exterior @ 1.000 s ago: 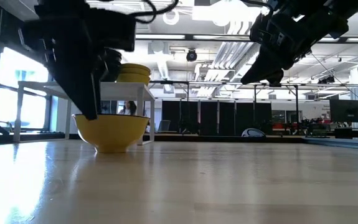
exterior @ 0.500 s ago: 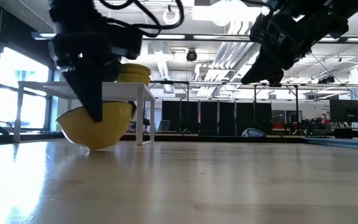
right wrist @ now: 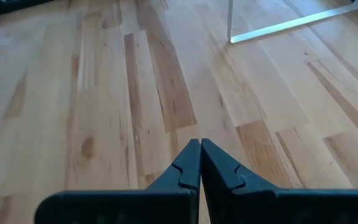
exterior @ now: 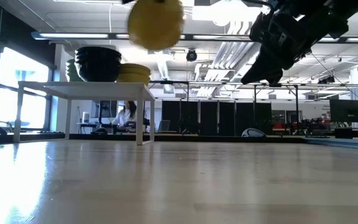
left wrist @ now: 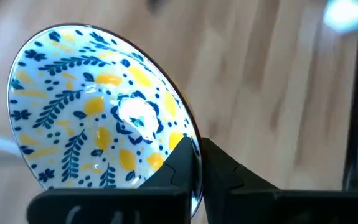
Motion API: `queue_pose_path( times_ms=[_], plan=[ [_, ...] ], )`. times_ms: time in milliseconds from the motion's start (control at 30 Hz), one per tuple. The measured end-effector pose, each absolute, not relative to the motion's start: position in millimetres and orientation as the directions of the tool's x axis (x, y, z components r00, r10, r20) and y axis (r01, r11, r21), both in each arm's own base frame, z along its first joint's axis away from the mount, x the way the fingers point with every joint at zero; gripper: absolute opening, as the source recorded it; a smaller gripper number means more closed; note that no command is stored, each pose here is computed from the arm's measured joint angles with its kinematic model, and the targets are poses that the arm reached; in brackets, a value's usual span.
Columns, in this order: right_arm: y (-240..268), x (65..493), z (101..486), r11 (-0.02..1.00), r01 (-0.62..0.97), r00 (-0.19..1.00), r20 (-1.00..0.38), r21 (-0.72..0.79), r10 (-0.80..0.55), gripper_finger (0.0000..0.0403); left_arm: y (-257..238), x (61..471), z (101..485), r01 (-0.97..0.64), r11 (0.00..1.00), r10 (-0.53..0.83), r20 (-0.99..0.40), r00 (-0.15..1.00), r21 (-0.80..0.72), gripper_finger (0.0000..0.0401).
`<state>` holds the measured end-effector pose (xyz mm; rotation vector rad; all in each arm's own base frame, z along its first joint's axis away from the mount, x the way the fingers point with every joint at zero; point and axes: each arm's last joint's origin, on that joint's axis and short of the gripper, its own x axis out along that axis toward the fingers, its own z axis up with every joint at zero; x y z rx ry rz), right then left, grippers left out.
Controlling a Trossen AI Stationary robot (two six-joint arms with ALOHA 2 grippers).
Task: Pick & Place Mini bowls
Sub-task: Stack the yellow patterned bowl on the yellow patterned bowl on the shelf
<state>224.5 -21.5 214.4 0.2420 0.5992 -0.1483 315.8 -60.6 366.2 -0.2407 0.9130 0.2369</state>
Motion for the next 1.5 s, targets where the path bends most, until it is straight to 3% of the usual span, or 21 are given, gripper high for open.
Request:
queue_pose_path(
  times_ms=[200,433,500,600,667,767,1067,1500],
  plan=[
    [-21.4,224.6,214.4,0.962,0.204,0.817,-0.573,0.184,-0.064,0.0,-5.4,298.1,444.9,-0.467,0.883,0.31,-0.686,0.658,-0.049,0.0005],
    [-20.9,224.6,214.5,0.962,0.191,0.818,-0.573,0.194,-0.047,0.0,60.2,281.1,465.1,-0.619,0.78,0.476,-0.727,0.496,0.088,0.0004],
    [-20.9,224.6,214.4,0.962,0.192,0.818,-0.574,0.193,-0.048,0.0,76.2,280.7,470.6,-0.633,0.767,0.512,-0.696,0.503,0.107,0.0004],
    [-21.0,224.6,214.5,0.962,0.192,0.818,-0.573,0.193,-0.048,0.0,95.6,271.9,465.2,-0.614,0.771,0.506,-0.749,0.428,0.17,0.0004],
    [-21.0,224.6,214.4,0.962,0.192,0.818,-0.574,0.193,-0.048,0.0,109.7,278.2,464.6,-0.624,0.759,0.534,-0.724,0.437,0.184,0.0004],
    [-21.0,224.6,214.4,0.962,0.192,0.818,-0.573,0.193,-0.048,0.0,130.1,275.0,451.2,-0.618,0.753,0.515,-0.786,0.342,0.224,0.0003],
    [-21.1,224.6,214.4,0.959,0.199,0.818,-0.573,0.199,-0.051,0.0,182.2,279.9,423.7,-0.596,0.763,0.467,-0.851,0.24,0.251,0.0003],
    [-21.7,224.5,214.4,0.955,0.223,0.816,-0.573,0.197,-0.073,0.0,201.3,285.6,396.0,-0.535,0.812,0.356,-0.925,0.134,0.235,0.0003]
  ],
)
